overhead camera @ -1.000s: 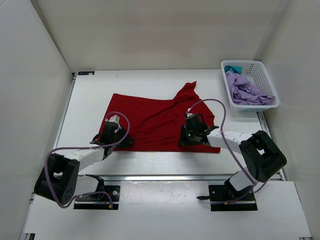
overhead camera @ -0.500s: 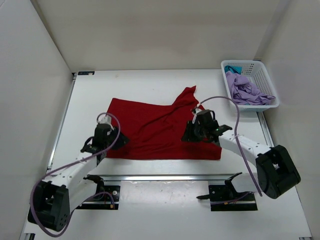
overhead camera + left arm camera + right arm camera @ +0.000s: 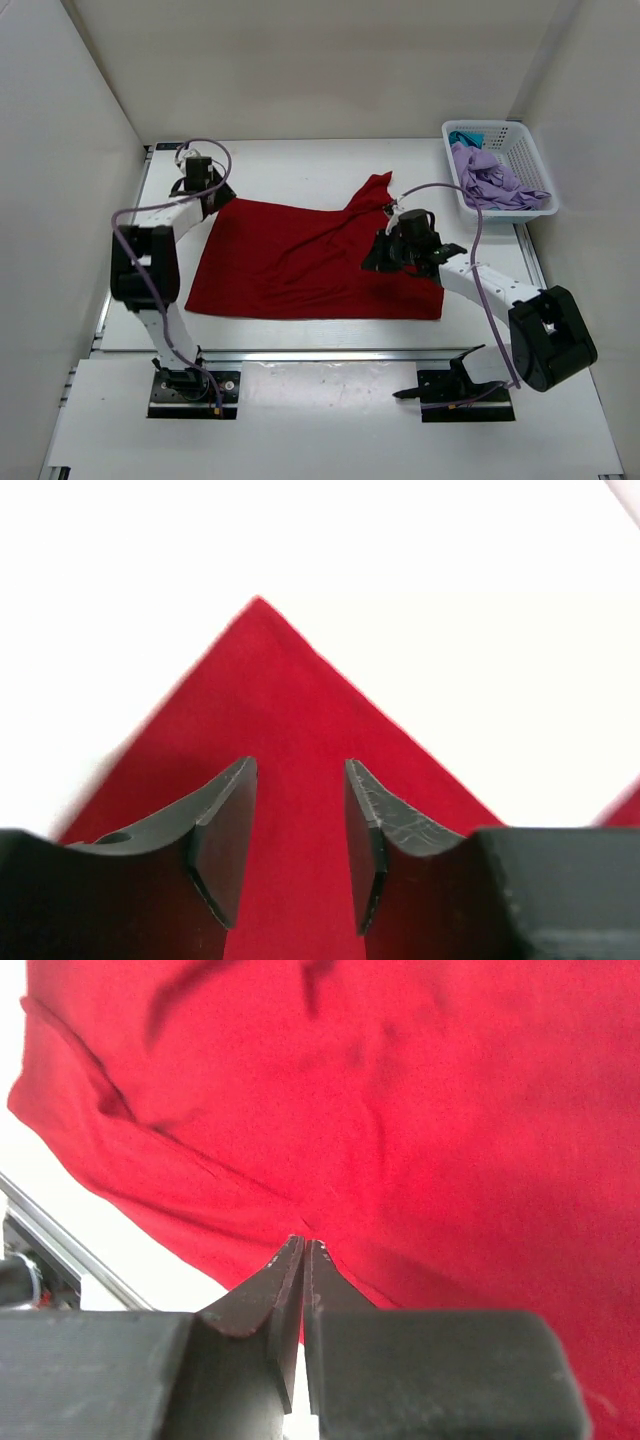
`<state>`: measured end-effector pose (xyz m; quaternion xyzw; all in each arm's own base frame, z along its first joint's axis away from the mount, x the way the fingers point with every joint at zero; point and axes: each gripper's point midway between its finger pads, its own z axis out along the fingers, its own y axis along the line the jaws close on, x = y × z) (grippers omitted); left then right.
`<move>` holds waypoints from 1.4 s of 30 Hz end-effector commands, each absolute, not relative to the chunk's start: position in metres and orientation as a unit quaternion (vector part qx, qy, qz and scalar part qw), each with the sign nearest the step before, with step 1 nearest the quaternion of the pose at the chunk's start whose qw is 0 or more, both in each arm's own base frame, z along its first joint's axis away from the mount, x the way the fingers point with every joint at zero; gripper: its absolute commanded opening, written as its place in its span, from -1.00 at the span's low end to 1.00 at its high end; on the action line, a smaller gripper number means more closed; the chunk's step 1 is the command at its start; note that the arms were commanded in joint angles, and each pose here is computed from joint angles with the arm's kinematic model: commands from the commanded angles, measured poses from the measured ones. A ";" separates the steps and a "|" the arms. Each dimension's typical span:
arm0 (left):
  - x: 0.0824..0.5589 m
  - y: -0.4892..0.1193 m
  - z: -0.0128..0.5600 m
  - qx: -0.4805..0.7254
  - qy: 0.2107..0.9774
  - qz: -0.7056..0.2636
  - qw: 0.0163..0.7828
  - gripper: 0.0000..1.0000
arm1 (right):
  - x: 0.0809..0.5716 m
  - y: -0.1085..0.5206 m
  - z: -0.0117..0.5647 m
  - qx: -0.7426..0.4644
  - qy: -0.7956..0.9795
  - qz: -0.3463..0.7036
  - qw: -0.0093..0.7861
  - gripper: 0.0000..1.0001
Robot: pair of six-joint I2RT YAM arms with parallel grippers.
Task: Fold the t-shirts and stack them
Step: Grap the side of the flattened tshirt furthest away from the robot with both arms
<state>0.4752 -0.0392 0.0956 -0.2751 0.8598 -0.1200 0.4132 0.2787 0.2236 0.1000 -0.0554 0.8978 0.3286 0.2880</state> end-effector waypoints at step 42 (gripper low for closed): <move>0.558 -0.011 0.029 -0.144 0.947 0.112 0.264 -0.18 | 0.287 0.179 0.193 -0.038 0.819 0.386 0.423 -0.79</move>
